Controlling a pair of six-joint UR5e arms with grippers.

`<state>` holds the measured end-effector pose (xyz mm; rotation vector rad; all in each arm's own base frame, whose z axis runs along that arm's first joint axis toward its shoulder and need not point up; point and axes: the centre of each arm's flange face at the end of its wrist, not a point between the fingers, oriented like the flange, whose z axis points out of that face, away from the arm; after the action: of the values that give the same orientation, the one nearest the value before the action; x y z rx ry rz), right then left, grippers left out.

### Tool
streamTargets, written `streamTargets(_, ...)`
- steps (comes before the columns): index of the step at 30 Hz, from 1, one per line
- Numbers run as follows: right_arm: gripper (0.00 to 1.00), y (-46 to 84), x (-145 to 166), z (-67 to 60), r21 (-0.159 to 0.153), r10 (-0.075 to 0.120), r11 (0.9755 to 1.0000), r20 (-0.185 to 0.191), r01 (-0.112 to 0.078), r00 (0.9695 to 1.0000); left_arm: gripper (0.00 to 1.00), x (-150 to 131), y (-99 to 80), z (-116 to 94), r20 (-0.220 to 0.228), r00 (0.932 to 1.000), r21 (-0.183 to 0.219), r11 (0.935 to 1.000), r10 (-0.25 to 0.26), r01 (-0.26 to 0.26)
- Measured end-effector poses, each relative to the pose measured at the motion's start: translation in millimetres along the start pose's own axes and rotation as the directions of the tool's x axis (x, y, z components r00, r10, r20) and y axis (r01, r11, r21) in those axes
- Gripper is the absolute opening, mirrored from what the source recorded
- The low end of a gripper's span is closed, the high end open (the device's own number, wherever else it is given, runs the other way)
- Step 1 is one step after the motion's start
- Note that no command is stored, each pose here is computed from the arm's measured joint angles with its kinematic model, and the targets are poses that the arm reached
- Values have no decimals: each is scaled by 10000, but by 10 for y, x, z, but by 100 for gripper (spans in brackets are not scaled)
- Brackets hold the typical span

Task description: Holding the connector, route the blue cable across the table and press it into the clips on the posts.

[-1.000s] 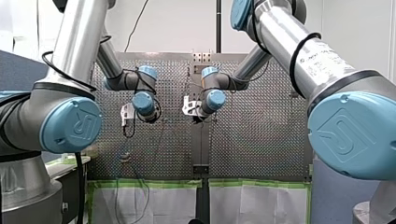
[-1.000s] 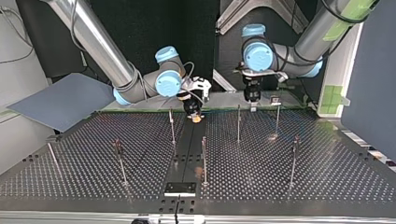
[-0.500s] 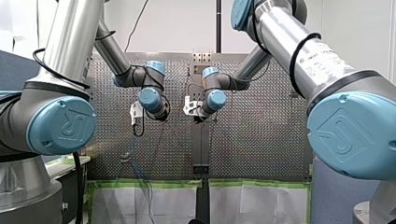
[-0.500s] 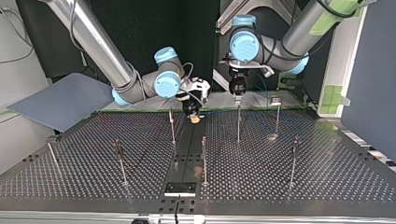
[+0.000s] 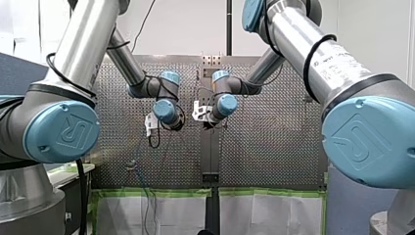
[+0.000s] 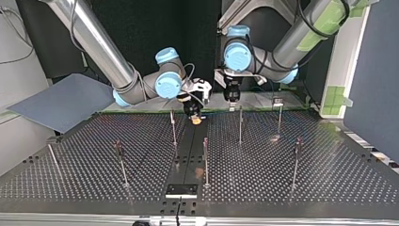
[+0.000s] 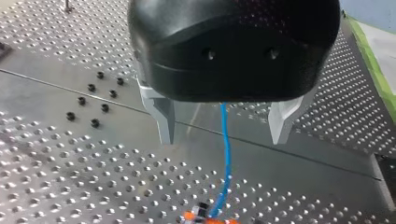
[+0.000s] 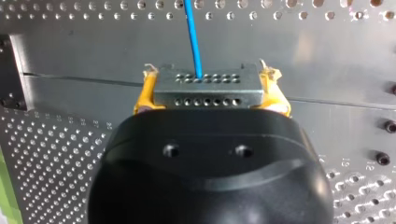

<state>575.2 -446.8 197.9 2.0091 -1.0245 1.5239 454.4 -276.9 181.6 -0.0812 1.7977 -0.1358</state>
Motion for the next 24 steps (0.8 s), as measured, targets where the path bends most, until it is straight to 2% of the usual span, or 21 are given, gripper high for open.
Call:
streamTargets(8,0,-2,0,0,23,0,10000,2,0,10000,100,156,-43,176,77,9998,123,9998,-186,185)
streamTargets(16,0,10,-1,5,6,5,10000,-8,-5,10000,100,31,-120,321,484,9975,286,9983,-522,508)
streamTargets(24,0,32,2,11,-24,15,10000,-22,-15,10000,100,138,-154,451,253,9984,443,9978,-509,498)
